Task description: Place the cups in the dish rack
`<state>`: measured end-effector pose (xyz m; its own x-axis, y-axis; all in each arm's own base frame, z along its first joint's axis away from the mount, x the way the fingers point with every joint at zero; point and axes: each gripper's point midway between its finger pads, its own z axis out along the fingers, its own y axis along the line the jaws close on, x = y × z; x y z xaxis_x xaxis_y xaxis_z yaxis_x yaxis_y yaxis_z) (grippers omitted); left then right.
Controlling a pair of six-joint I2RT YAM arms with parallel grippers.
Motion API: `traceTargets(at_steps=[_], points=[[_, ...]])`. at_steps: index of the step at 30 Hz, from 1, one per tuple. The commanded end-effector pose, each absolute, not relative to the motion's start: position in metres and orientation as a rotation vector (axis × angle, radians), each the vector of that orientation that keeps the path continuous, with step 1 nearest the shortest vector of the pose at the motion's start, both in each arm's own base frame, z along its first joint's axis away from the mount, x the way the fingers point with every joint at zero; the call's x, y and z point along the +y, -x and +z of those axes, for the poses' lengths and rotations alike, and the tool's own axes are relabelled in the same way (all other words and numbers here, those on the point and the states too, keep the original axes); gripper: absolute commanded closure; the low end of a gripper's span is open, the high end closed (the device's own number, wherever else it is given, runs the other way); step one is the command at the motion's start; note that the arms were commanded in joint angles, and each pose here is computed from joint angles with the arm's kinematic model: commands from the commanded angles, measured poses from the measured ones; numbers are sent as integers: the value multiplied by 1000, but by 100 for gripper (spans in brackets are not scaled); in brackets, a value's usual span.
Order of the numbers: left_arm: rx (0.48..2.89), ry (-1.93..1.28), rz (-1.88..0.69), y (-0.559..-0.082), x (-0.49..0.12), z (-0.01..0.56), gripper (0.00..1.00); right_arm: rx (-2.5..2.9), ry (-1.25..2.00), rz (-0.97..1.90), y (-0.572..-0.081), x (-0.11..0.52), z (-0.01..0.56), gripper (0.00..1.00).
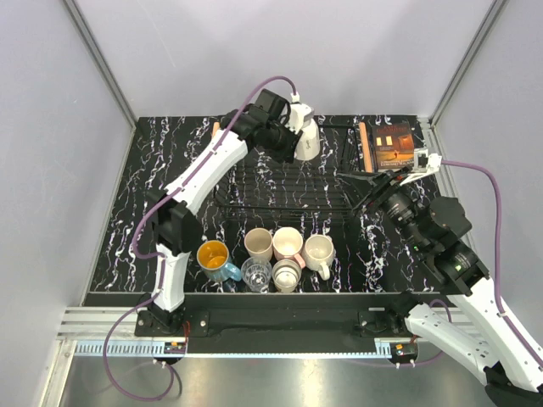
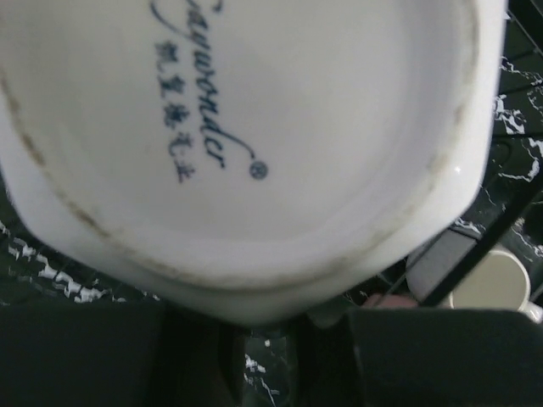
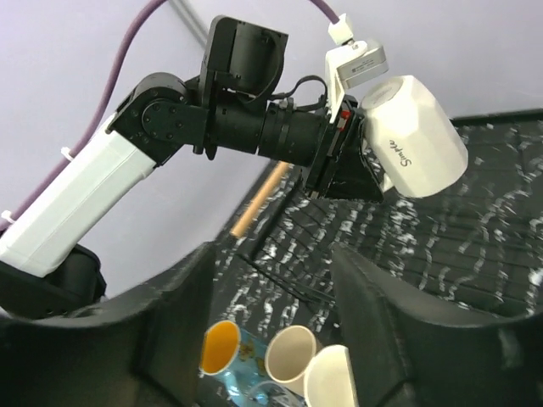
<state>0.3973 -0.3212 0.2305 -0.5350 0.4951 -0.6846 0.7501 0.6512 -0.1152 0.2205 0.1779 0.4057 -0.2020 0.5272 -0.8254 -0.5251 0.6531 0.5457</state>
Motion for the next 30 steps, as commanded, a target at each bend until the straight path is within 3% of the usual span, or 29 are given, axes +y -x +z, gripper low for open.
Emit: traceTargets(at_steps=[1, 7, 30], points=[[2032, -990, -550, -426, -357, 265, 100, 1536, -48, 789, -235, 158, 386, 29], [2024, -1029, -557, -445, -385, 226, 100, 1581, -64, 753, -238, 156, 363, 25], [1884, -1141, -451, -496, -443, 126, 100, 1632, -122, 797, -226, 151, 335, 26]])
